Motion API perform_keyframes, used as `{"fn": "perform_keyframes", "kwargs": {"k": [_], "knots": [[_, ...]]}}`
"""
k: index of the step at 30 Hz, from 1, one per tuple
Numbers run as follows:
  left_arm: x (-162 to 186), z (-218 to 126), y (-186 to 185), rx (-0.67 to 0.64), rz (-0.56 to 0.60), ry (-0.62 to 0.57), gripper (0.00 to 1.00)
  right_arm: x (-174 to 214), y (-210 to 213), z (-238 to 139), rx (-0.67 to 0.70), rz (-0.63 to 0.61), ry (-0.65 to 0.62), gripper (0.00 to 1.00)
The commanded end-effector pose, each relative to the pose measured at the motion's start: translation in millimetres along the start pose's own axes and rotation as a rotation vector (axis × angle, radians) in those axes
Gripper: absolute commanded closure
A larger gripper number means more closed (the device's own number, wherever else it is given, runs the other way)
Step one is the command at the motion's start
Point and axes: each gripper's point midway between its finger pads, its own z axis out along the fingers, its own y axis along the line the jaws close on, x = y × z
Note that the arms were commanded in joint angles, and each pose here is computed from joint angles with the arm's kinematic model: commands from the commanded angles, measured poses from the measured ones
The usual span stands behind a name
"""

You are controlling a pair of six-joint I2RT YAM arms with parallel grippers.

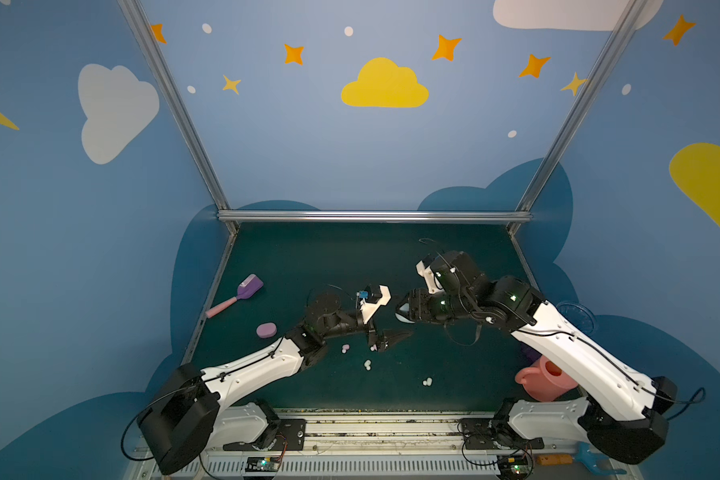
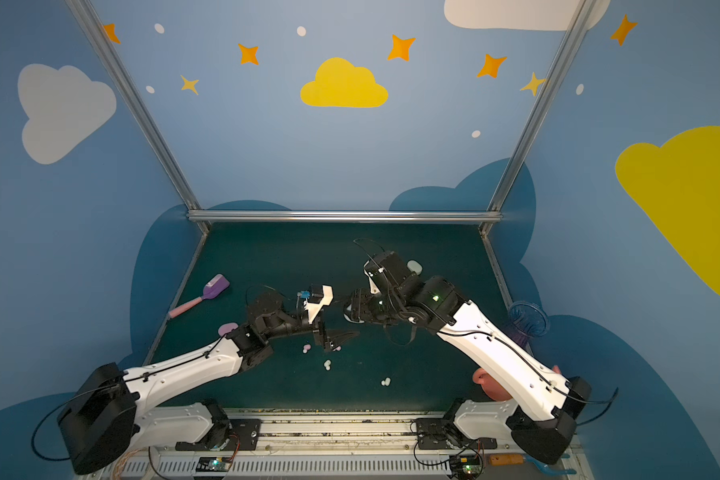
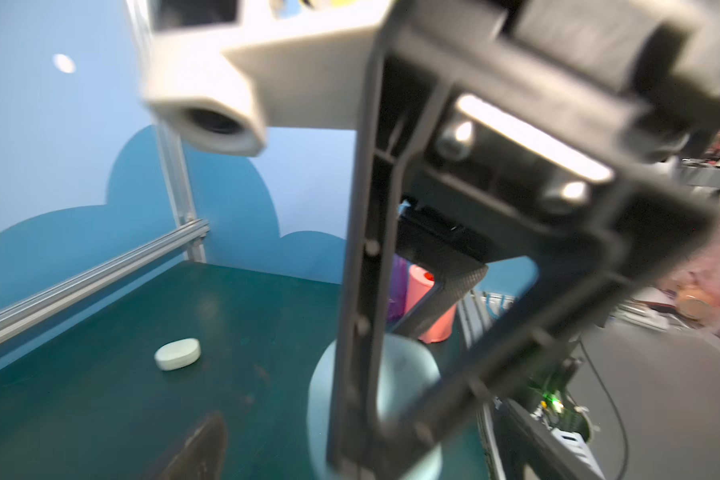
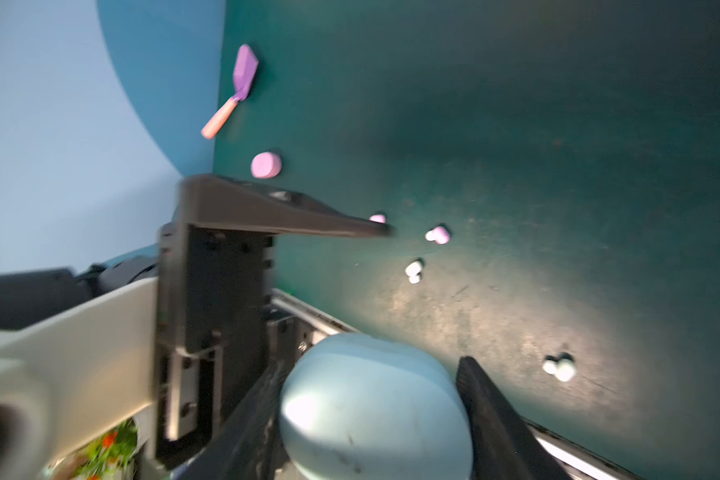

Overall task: Insert the wireless bluetooth earbuds into the charging case
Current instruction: 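Grip the closed case with the right gripper while the left gripper opens and withdraws, then lower the closed light-blue case onto the table with the right gripper and release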

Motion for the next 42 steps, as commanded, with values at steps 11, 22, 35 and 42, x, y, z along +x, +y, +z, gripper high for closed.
{"fn": "perform_keyframes", "kwargs": {"k": [11, 22, 35, 42], "knots": [[27.3, -69.4, 76.8, -0.597, -0.163, 0.15, 0.0, -16.9, -128.8, -0.4, 0.251, 0.139, -0.14, 0.47], [46.5, -107.0, 103.2, -0.741, -0.358, 0.274, 0.0, 10.7, -248.9, 32.0, 0.446, 0.382, -0.166, 0.47], [49.0, -111.8, 114.8, -0.723, -0.469, 0.278, 0.0, 53.8, -317.5, 66.2, 0.567, 0.551, -0.067, 0.47], [46.8, -116.2, 117.4, -0.732, -0.474, 0.269, 0.0, 67.4, -327.3, 79.4, 0.583, 0.572, -0.012, 0.46]]}}
